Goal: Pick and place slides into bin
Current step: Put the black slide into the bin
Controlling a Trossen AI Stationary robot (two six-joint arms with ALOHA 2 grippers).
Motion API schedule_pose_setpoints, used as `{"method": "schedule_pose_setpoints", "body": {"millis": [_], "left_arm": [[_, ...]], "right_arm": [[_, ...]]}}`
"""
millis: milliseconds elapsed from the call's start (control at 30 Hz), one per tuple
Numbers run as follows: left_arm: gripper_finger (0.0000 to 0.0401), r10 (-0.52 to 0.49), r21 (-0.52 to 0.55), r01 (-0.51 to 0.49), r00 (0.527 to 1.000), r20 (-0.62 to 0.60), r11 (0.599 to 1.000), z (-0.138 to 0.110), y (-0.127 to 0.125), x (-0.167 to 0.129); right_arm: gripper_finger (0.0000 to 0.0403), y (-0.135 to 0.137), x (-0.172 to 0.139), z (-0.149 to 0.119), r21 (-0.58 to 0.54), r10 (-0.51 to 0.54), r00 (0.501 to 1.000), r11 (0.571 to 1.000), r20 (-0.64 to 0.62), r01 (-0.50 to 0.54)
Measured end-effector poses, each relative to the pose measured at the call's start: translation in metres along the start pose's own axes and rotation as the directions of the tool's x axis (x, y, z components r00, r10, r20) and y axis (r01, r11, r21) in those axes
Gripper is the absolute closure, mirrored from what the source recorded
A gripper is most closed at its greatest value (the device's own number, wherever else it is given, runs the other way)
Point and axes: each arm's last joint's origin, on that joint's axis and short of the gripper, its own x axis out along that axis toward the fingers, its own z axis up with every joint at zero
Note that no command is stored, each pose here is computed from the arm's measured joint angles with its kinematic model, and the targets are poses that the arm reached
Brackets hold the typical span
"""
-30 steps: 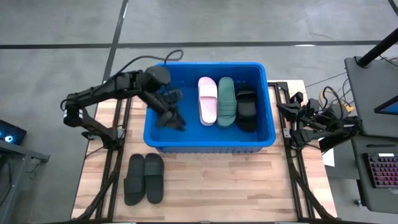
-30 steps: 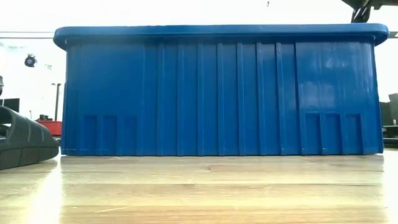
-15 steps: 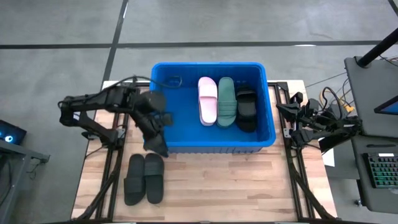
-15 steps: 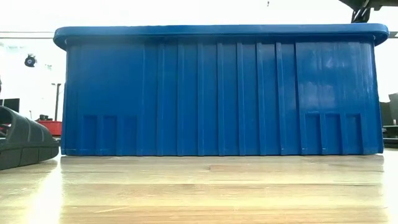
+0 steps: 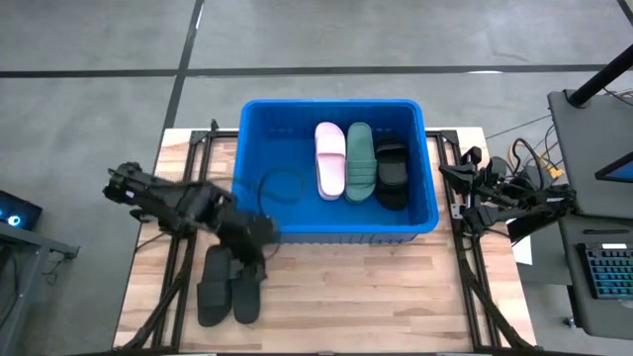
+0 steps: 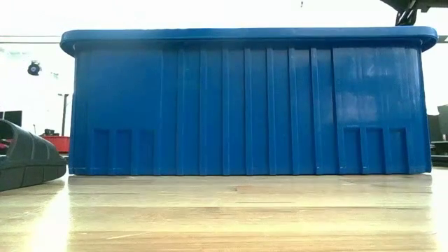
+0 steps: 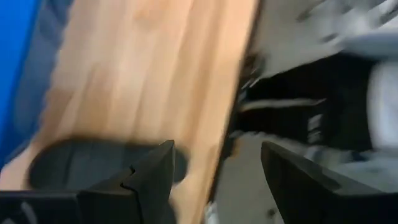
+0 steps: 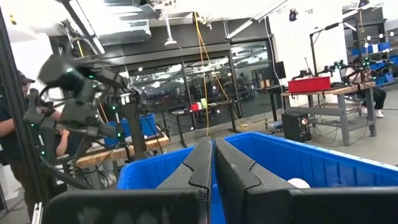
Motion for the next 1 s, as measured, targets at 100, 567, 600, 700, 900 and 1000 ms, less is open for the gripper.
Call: {"method": "schedule_pose_setpoints", "body": {"millis": [100, 567, 600, 700, 900, 1000], "left_arm": [[0.0177, 0.147, -0.011, -0.148, 0.985, -0.093, 0.989, -0.016, -0.004, 0.016], [0.0177, 0.69, 0.284, -0.648, 0.721, -0.072, 0.707, -0.072, -0.022, 0.127], [0.0177, 0.699, 0.295, -0.654, 0.711, -0.075, 0.697, -0.078, -0.022, 0.132], [0.0177, 0.725, 0.27, -0.687, 0.685, -0.069, 0.675, -0.095, -0.022, 0.142], [0.0177, 0.71, 0.146, -0.706, 0.704, 0.034, 0.693, -0.118, -0.021, 0.156], [0.0177, 0.674, 0.154, -0.673, 0.736, 0.053, 0.723, -0.127, -0.022, 0.164]], "right_arm": [[0.0394, 0.0, 0.0, -0.002, -0.005, -0.001, 1.0, 1.0, -0.02, 0.0], [0.0394, 0.0, 0.0, -0.004, 0.008, -0.001, 0.999, 1.0, -0.038, 0.002], [0.0394, 0.0, 0.0, -0.004, 0.008, -0.001, 0.999, 1.0, -0.038, 0.002], [0.0394, 0.0, 0.0, -0.004, 0.008, -0.001, 0.999, 1.0, -0.038, 0.002], [0.0394, 0.0, 0.0, -0.004, 0.007, -0.001, 0.999, 1.0, -0.038, 0.001], [0.0394, 0.0, 0.0, -0.004, 0.006, -0.001, 0.999, 1.0, -0.04, 0.001]]}}
